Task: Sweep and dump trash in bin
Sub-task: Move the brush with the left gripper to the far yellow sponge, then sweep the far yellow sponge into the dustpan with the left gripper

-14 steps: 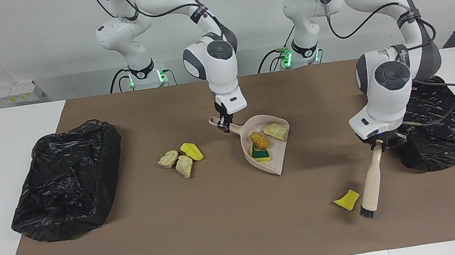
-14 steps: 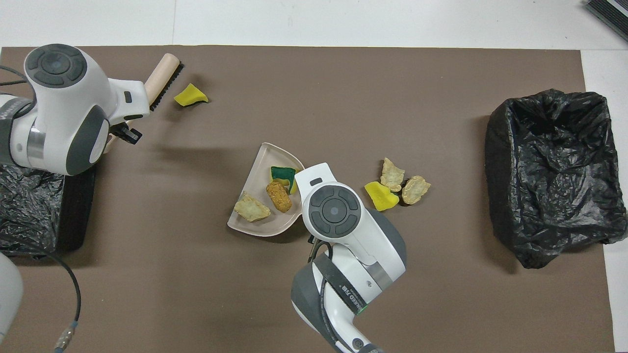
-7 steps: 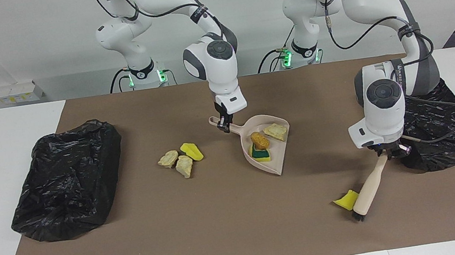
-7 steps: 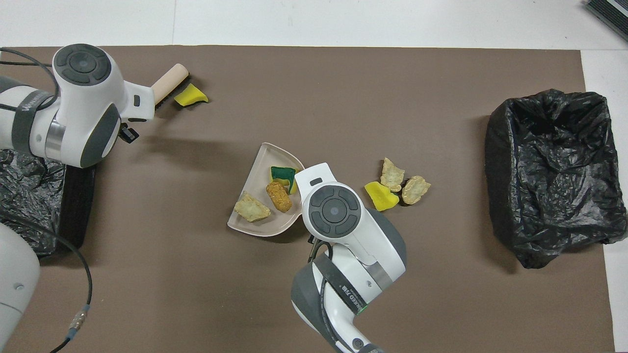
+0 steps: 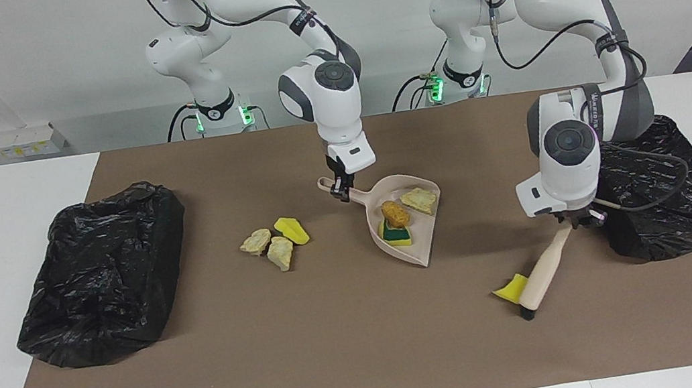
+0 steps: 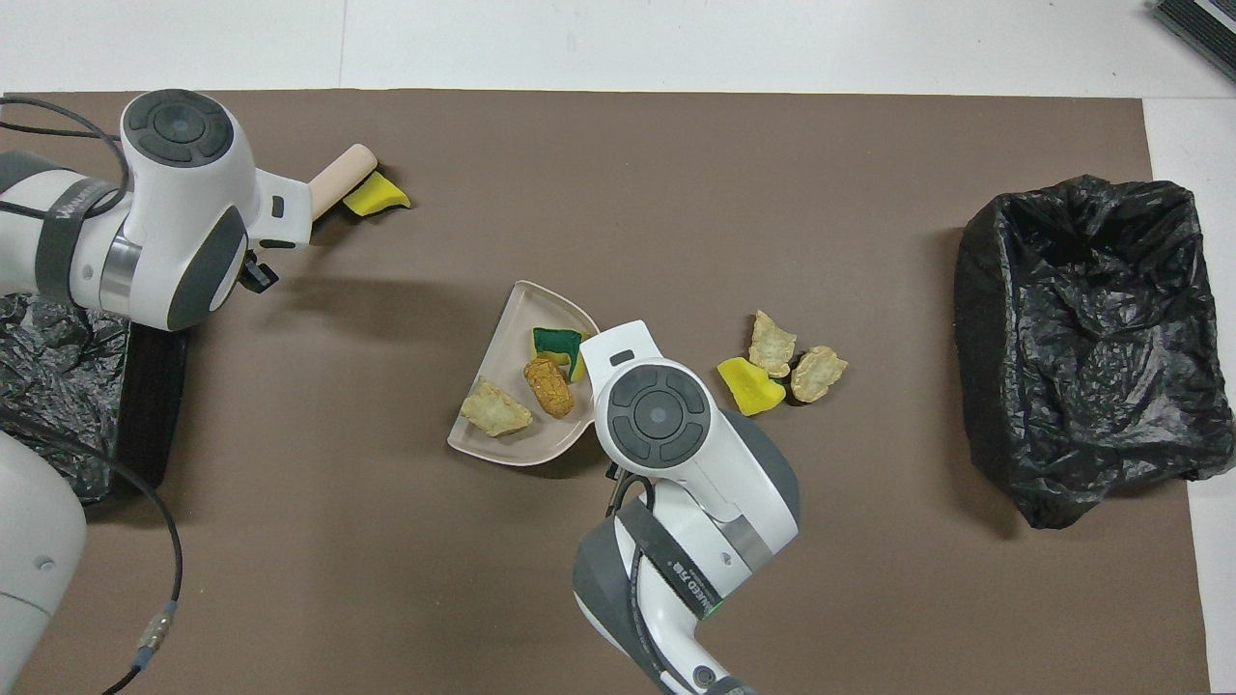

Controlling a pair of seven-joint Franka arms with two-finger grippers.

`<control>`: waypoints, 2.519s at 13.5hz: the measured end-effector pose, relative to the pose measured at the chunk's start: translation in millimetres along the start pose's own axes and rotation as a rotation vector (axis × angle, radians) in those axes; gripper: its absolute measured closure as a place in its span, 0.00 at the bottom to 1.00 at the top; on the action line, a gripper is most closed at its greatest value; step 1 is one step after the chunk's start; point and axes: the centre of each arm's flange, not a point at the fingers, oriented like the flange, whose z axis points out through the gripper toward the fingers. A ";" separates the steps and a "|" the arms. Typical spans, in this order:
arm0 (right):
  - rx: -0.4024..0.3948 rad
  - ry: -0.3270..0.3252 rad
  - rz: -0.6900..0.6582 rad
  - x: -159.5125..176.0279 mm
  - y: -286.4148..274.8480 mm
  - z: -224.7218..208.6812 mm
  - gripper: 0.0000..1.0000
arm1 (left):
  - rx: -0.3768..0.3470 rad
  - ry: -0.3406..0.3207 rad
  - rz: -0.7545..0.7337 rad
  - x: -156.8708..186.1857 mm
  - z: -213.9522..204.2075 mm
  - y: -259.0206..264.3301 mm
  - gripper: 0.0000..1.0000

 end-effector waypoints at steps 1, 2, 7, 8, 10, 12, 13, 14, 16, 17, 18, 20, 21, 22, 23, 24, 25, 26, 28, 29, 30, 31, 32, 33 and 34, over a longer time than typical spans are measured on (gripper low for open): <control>0.000 0.000 0.000 0.0 0.0 0.0 0.67 | -0.007 -0.007 0.022 -2.2 -2.6 17.8 0.73; 0.000 0.000 0.000 0.0 0.0 0.0 0.67 | -0.019 -0.010 0.050 -1.5 -6.3 41.2 0.73; 0.000 0.000 0.000 0.0 0.0 0.0 0.67 | -0.122 -0.036 0.079 -1.8 -16.6 140.1 0.73; 0.000 0.000 0.000 0.0 0.0 0.0 0.67 | -0.159 -0.047 0.078 -4.0 -20.1 150.1 0.73; 0.000 -0.001 0.000 -0.1 -0.1 0.1 0.67 | -0.214 -0.046 0.065 -7.3 -31.1 163.1 0.73; 0.000 0.000 0.000 -0.1 0.0 0.1 0.67 | -0.237 -0.060 0.030 -7.8 -45.3 182.9 0.73; 0.000 0.000 0.000 -0.1 0.0 0.1 0.67 | -0.244 -0.065 0.003 -6.2 -51.5 194.7 0.73; 0.000 0.000 0.000 -0.1 0.0 0.1 0.67 | -0.250 -0.065 -0.022 -3.8 -55.8 204.4 0.73; 0.002 -0.003 0.000 -0.4 -0.2 0.3 0.67 | -0.254 -0.051 -0.058 -4.2 -65.0 209.4 0.73; 0.002 -0.004 0.000 -0.4 -0.2 0.3 0.67 | -0.250 -0.033 -0.073 -9.6 -73.8 204.6 0.73; 0.002 -0.004 0.000 -0.4 -0.2 0.3 0.67 | -0.245 -0.010 -0.087 -16.8 -84.8 198.9 0.73; 0.002 -0.004 0.000 -0.4 -0.2 0.3 0.67 | -0.233 0.034 -0.124 -31.5 -107.0 190.7 0.73; 0.002 -0.004 0.000 -0.3 -0.2 0.2 0.67 | -0.230 0.045 -0.150 -36.4 -113.8 189.1 0.73; 0.002 -0.005 0.001 -0.3 0.0 -0.2 0.67 | -0.228 0.050 -0.178 -39.1 -117.3 188.9 0.73; 0.005 -0.009 0.001 -0.4 0.5 -1.4 0.67 | -0.228 0.051 -0.202 -39.6 -117.7 189.2 0.73; 0.010 -0.019 0.004 -1.1 2.0 -4.7 0.67 | -0.229 0.049 -0.226 -39.0 -116.3 189.8 0.73; 0.014 -0.028 0.009 -2.3 4.4 -9.8 0.67 | -0.230 0.046 -0.253 -38.6 -113.9 190.6 0.73; 0.016 -0.032 0.016 -4.4 8.0 -16.5 0.67 | -0.231 0.042 -0.290 -38.3 -110.6 191.9 0.73; 0.018 -0.035 0.031 -12.7 18.0 -31.1 0.67 | -0.231 0.051 -0.398 -37.1 -101.4 196.7 0.73; 0.018 -0.034 0.033 -17.8 22.7 -37.7 0.67 | -0.232 0.067 -0.465 -36.9 -97.1 200.9 0.73; 0.018 -0.033 0.035 -22.7 27.5 -43.5 0.67 | -0.242 0.082 -0.528 -37.3 -93.5 205.5 0.73; 0.017 -0.030 0.035 -27.4 32.4 -48.7 0.67 | -0.265 0.096 -0.588 -37.7 -92.1 209.4 0.73; 0.017 -0.028 0.032 -31.5 36.3 -53.0 0.67 | -0.291 0.114 -0.629 -36.8 -91.7 211.6 0.73; 0.019 -0.030 0.030 -35.4 39.6 -56.1 0.67 | -0.309 0.134 -0.644 -34.5 -90.7 212.2 0.73; 0.020 -0.032 0.028 -39.7 43.1 -59.6 0.67 | -0.314 0.147 -0.642 -31.5 -86.1 211.9 0.73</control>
